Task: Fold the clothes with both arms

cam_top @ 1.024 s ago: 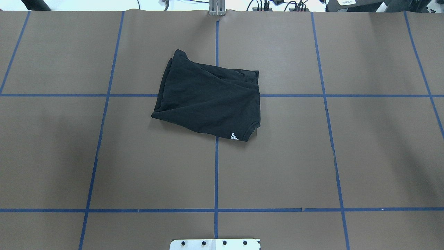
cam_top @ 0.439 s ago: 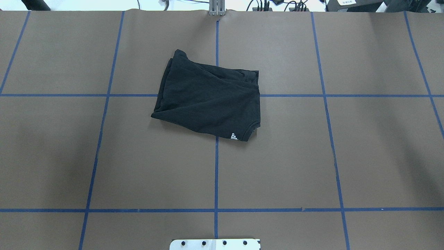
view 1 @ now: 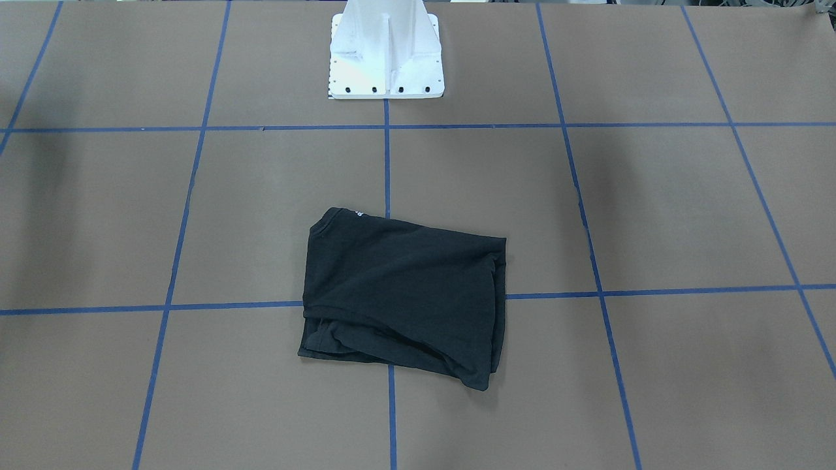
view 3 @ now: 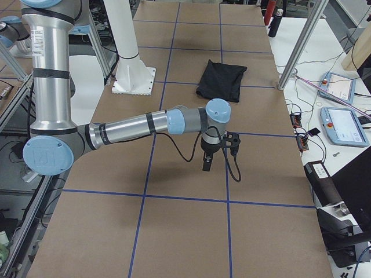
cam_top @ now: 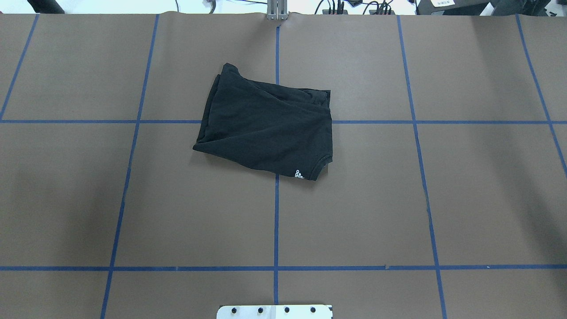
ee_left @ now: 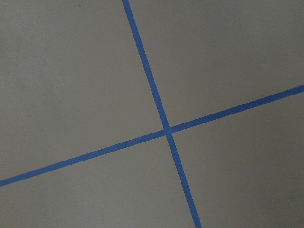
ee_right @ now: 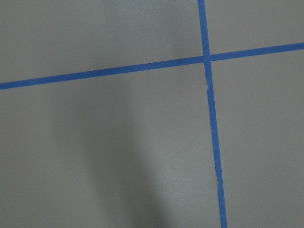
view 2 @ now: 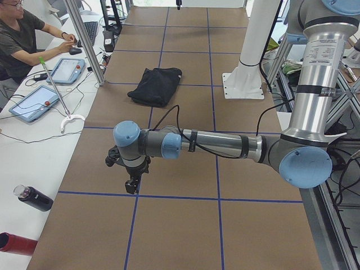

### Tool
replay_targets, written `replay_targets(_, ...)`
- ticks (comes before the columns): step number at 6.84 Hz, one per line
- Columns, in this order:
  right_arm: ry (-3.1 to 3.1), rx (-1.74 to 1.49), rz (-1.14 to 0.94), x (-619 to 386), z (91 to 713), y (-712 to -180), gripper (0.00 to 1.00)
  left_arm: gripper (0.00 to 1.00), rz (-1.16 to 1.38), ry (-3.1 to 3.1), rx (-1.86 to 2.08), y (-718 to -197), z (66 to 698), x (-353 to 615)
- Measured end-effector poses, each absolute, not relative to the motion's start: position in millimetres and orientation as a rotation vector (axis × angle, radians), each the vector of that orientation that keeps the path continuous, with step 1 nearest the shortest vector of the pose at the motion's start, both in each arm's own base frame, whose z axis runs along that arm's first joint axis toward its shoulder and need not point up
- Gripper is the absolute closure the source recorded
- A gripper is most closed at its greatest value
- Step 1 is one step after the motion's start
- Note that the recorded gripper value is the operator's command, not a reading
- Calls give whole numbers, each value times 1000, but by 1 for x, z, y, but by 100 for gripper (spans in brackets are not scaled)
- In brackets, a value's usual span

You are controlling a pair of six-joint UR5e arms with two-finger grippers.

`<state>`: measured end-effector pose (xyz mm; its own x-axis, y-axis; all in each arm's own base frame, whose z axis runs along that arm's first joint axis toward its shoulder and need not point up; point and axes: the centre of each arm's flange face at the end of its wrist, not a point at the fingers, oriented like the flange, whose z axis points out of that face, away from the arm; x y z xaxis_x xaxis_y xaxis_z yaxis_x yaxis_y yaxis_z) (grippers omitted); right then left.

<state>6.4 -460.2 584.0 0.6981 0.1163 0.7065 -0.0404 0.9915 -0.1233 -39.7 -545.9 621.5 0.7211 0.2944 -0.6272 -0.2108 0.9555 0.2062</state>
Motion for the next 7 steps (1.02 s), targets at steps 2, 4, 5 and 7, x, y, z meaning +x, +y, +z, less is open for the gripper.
replay_targets(2,-793,-91,27,31,620,-451,0,0,275,714,111,-541,628,-40)
replay_targets(4,-791,-80,14,52,640,-445,0,0,275,715,111,-540,629,-40)
replay_targets(5,-793,-84,7,57,650,-442,0,0,275,714,112,-540,629,-40)
replay_targets(7,-796,-97,-1,63,669,-436,0,0,275,713,111,-540,631,-40)
